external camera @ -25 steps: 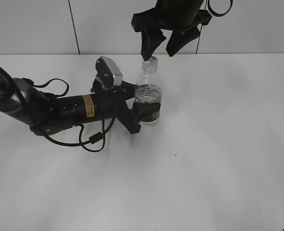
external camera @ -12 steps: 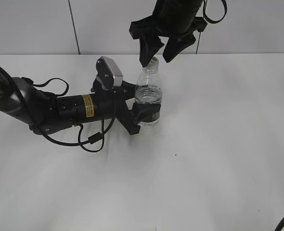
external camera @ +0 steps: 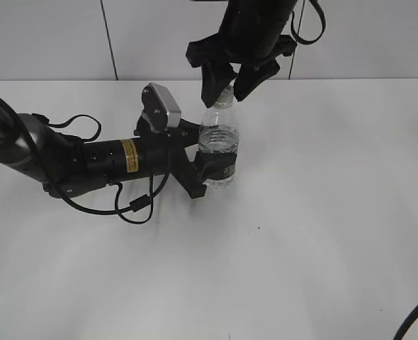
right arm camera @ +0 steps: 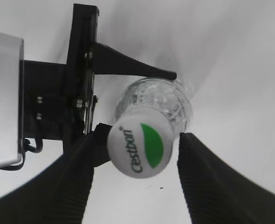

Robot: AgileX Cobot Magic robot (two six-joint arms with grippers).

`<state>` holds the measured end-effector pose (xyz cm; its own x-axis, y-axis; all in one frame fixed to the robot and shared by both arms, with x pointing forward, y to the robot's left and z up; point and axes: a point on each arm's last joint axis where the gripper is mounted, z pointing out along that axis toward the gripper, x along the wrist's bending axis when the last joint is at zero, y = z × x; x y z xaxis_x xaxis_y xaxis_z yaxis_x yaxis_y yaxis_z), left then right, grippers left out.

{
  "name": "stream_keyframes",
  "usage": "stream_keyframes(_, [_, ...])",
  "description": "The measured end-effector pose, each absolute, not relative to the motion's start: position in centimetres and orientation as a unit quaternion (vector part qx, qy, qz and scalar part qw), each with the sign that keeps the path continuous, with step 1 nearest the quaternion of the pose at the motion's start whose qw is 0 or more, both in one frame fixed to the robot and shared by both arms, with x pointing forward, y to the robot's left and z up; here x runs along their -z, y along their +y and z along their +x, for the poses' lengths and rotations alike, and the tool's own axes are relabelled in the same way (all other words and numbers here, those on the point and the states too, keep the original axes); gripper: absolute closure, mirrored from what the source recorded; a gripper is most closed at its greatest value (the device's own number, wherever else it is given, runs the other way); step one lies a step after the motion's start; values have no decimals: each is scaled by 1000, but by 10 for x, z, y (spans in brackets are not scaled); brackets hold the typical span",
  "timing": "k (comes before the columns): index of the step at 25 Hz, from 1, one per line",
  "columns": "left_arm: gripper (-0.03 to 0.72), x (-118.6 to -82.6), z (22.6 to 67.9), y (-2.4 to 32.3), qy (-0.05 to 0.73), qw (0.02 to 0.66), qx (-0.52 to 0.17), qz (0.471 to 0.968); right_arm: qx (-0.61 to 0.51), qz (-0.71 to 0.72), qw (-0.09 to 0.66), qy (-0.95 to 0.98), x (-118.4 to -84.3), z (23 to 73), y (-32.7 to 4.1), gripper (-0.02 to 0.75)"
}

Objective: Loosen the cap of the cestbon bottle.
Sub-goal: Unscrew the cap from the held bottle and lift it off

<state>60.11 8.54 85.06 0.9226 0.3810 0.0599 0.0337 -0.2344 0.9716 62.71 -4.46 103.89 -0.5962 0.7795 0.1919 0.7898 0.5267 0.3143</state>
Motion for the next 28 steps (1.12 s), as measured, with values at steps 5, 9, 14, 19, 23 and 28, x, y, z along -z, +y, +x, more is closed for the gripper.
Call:
stream_keyframes(5, [271,-851,602,86,133,604,-144,773,184,-449,17,-874,-1035,628,-43,329])
stream_keyframes(9, [271,-851,602,86,133,604,-144,773,184,-448,17,-875,-1035,628,-43,358])
stream_keyframes(14, [271,-851,602,86,133,604,-144,773,184,-448,17,-875,-1035,628,-44,361])
stream_keyframes(19, [271,-851,602,86,133,604,-144,773,183,-446,14,-876,-1035,628,-44,391])
stream_keyframes(23, [271,-851,602,86,133,604,-144,773,182,-424,8,-887,-1035,628,-44,428])
stream_keyframes(28, [272,-851,602,86,133,604,-144,773,181,-351,-7,-919,-1035,628,-44,428])
